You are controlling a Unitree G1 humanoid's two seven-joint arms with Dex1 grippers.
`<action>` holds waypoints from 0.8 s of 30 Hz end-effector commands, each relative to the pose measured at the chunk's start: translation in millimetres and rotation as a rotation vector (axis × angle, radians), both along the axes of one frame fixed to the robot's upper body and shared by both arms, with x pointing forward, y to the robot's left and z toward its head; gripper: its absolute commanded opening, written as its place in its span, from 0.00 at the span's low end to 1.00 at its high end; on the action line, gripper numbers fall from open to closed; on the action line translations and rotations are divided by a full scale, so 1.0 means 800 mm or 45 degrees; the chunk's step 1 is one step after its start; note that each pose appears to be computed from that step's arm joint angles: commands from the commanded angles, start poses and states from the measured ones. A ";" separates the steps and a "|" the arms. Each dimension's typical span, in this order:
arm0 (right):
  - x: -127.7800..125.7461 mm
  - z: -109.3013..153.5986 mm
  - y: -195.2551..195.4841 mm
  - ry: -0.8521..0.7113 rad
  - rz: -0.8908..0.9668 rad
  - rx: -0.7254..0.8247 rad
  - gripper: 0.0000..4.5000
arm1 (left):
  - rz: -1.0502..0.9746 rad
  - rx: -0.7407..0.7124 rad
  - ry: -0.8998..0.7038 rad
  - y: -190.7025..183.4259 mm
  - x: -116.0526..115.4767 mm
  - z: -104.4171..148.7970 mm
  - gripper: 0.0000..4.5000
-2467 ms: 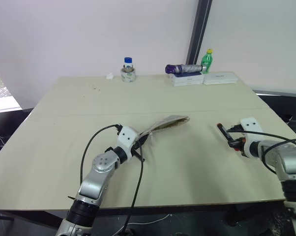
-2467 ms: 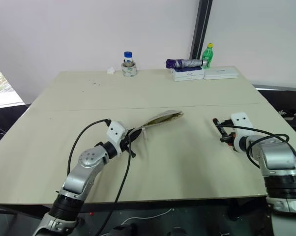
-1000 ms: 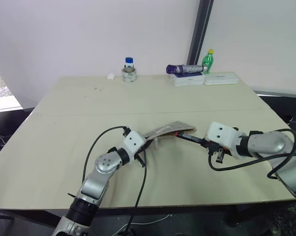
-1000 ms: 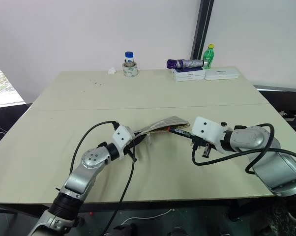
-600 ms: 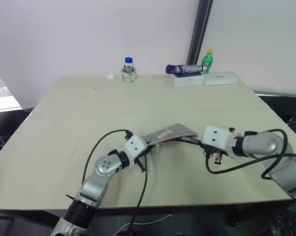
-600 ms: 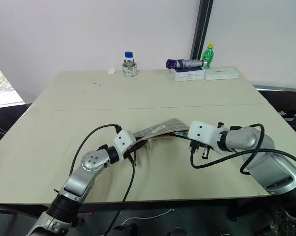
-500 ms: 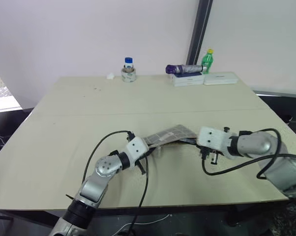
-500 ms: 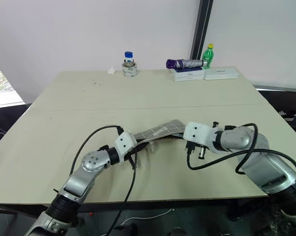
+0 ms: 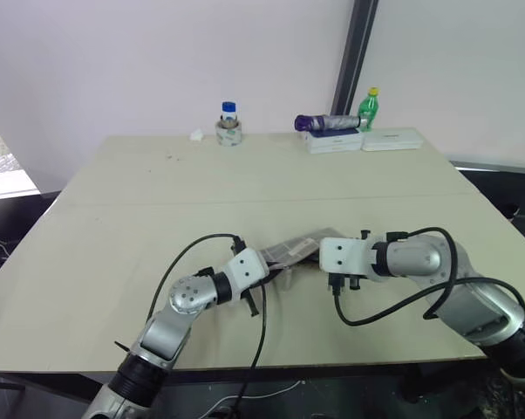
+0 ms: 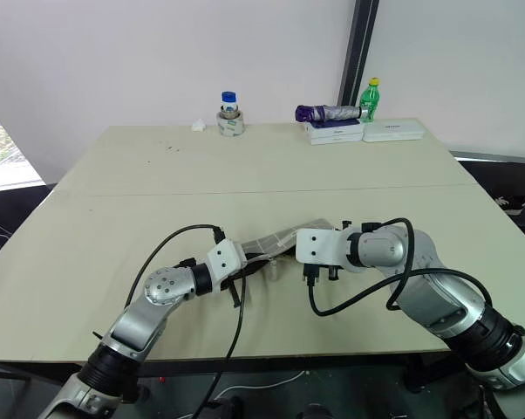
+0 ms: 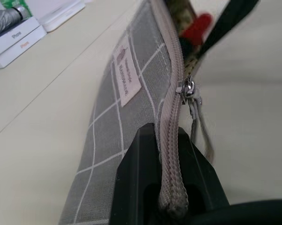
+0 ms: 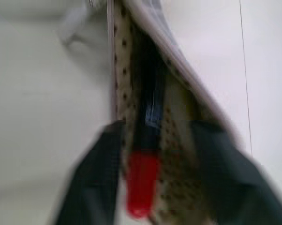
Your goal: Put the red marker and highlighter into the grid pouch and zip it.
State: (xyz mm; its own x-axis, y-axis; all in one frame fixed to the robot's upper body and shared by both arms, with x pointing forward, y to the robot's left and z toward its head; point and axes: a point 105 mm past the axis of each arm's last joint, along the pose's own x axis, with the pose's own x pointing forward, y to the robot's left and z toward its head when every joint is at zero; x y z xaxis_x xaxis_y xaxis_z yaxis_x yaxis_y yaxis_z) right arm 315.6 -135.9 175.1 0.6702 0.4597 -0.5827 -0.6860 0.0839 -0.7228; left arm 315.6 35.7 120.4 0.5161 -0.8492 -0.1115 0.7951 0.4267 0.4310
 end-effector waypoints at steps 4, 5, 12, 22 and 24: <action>-0.018 0.071 -0.011 0.002 -0.044 0.335 0.82 | 0.140 -0.256 0.110 0.004 0.020 0.037 0.00; -0.022 0.076 -0.012 0.039 -0.045 0.390 0.82 | 0.159 -0.297 0.138 0.004 0.024 0.042 0.00; -0.024 0.063 -0.001 0.178 -0.114 0.646 0.82 | 0.203 -0.438 0.352 -0.012 0.055 0.073 0.00; 0.006 0.050 0.026 0.241 -0.335 0.995 0.82 | 0.095 -0.584 0.564 -0.027 0.047 0.092 0.00; 0.007 0.048 0.029 0.250 -0.348 1.008 0.82 | 0.081 -0.580 0.581 -0.028 0.043 0.092 0.00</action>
